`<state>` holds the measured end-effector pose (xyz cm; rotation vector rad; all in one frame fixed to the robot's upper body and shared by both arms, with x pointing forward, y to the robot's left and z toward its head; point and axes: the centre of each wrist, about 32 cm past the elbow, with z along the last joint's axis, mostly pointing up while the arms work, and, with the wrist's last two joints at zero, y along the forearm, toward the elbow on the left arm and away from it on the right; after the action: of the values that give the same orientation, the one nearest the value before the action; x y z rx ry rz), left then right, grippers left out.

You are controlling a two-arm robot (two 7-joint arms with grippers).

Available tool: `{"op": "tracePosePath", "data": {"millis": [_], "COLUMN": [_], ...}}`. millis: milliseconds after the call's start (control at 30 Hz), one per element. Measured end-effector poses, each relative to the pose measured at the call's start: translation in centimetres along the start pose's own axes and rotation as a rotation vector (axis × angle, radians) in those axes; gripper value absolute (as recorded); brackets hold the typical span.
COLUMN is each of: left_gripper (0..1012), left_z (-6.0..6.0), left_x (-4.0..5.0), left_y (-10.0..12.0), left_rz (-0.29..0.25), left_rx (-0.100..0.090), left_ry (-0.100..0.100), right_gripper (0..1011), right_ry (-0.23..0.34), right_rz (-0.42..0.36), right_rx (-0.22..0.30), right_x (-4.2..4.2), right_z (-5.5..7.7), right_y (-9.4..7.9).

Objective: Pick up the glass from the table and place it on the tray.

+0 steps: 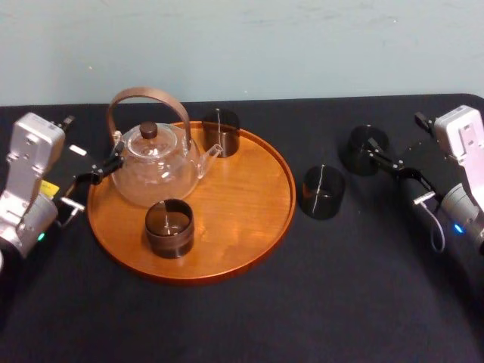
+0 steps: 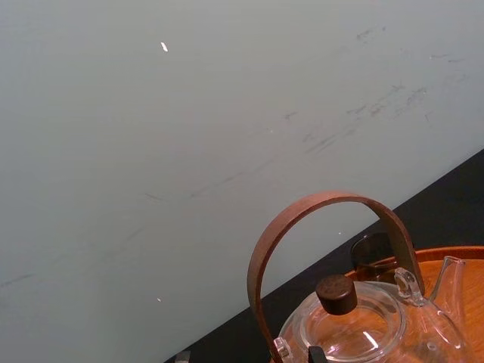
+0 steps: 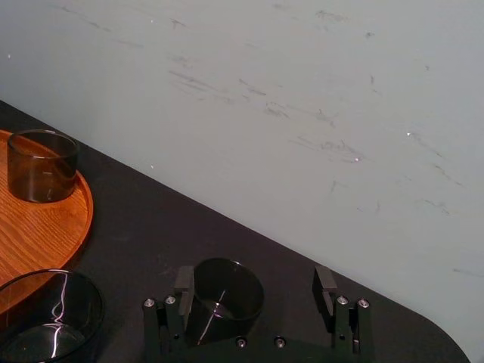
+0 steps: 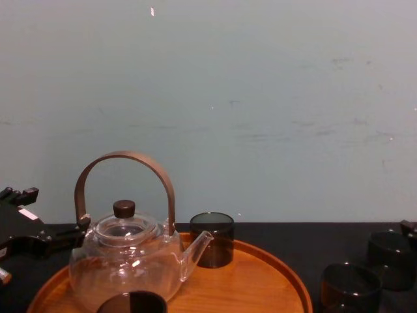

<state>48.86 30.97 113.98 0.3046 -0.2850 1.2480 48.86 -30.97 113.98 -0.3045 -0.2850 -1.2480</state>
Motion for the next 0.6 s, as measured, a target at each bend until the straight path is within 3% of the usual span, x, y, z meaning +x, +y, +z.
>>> {"op": "tracePosePath", "data": {"millis": [400,600], "left_gripper": [1010,1009], "left_z": [0.0,0.0], "left_x": [0.0,0.0], "left_y": [0.0,0.0], "left_rz": [0.0,0.0], "left_rx": [0.0,0.0], "left_ry": [0.0,0.0], "right_gripper": [1002,1002], "right_ry": [0.0,0.04], "right_rz": [0.0,0.026], "right_rx": [0.0,-0.001], "right_x": [0.0,0.5], "right_z": [0.0,-0.12], "right_y": [0.0,-0.01]}}
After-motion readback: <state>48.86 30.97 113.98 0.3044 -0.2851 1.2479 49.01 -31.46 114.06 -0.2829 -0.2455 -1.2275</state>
